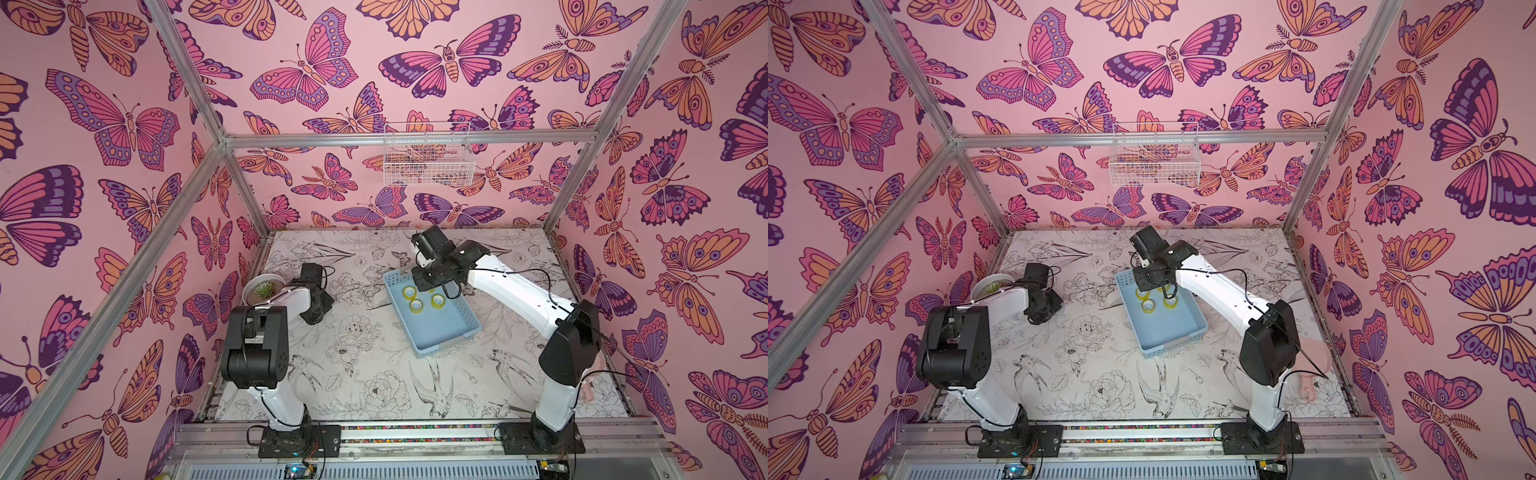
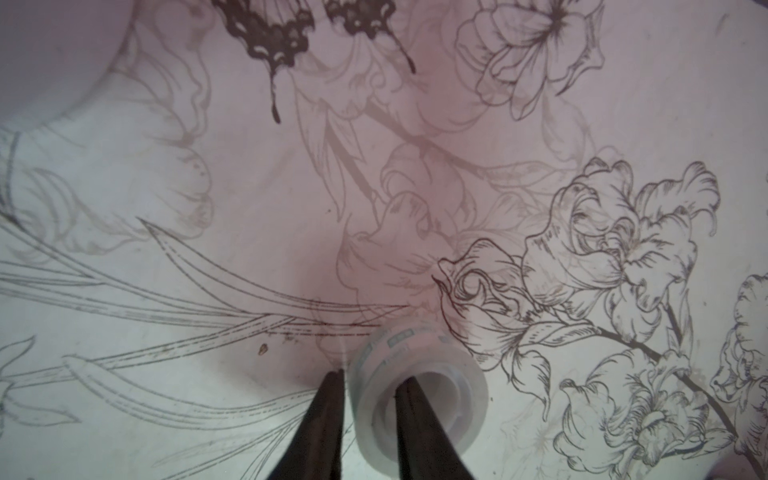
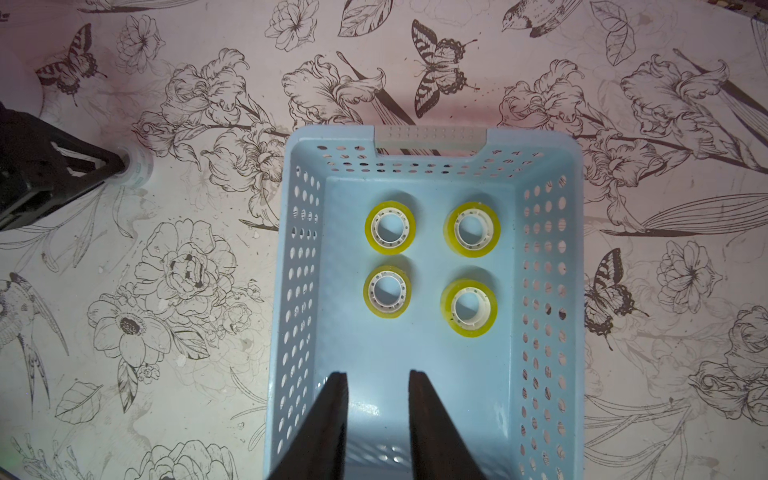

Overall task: Put the transparent tape into the storage box
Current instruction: Pick up the tape from the center of the board.

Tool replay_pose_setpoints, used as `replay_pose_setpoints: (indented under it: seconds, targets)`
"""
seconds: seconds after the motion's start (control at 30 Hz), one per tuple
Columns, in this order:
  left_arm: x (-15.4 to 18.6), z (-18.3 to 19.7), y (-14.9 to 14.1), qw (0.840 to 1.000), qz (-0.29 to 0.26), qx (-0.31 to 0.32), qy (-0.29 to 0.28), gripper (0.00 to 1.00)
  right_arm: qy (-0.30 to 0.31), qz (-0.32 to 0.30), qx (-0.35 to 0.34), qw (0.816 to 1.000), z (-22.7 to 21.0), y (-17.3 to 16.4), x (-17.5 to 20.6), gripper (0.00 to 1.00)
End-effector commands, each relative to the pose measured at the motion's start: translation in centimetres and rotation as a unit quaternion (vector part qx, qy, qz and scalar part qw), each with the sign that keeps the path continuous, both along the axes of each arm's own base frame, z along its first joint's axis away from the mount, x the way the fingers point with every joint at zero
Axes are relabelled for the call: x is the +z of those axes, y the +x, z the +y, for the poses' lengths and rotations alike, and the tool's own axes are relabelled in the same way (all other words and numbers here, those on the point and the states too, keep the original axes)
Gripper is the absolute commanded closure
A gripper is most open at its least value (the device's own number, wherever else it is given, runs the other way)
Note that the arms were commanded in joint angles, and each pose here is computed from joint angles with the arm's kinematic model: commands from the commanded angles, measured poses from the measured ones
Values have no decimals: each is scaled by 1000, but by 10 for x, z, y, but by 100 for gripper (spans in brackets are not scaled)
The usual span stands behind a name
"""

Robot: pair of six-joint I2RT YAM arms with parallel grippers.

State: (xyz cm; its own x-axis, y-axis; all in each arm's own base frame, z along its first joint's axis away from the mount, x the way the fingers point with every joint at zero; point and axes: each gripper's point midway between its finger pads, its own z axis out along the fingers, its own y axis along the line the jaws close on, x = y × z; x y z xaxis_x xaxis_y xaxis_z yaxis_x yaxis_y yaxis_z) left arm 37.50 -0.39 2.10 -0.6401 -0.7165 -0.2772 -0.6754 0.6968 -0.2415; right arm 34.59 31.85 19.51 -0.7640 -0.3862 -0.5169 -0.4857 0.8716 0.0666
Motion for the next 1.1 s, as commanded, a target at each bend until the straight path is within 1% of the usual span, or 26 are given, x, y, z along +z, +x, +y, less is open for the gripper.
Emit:
replay_pose_setpoints:
  seconds: [0.0,0.1,0.2,0.4,0.53,0.77,0.87,0.9,0.97,1.07]
  targets:
    - [-12,3,-13,1000,21,6,0,84,9,-14,-5,1000,4,9,11,70]
    - [-11,2,-15,1000,21,4,-2,94,11,-18,-6,1000,4,11,12,70]
    - [-6,1,-16,1000,14,1,-3,100,13,-21,-7,1000,4,12,16,70]
    - [20,-9,-11,999,-22,-35,-10,100,17,-26,-7,999,4,12,22,70]
    - [44,-18,-7,997,-47,-61,-13,100,20,-30,-8,999,4,13,26,70]
    - [92,-41,-10,989,-86,-123,-6,100,9,-37,-30,999,-12,15,35,70]
    - [114,-55,-14,982,-102,-157,3,100,5,-39,-43,998,-24,15,36,68]
    - [122,-61,-16,980,-107,-169,6,100,3,-40,-47,998,-27,15,36,66]
    - [135,-71,-20,974,-115,-193,12,100,-2,-40,-57,998,-36,14,36,52]
    - [156,-90,-25,964,-133,-229,14,100,-8,-49,-74,996,-50,15,39,24]
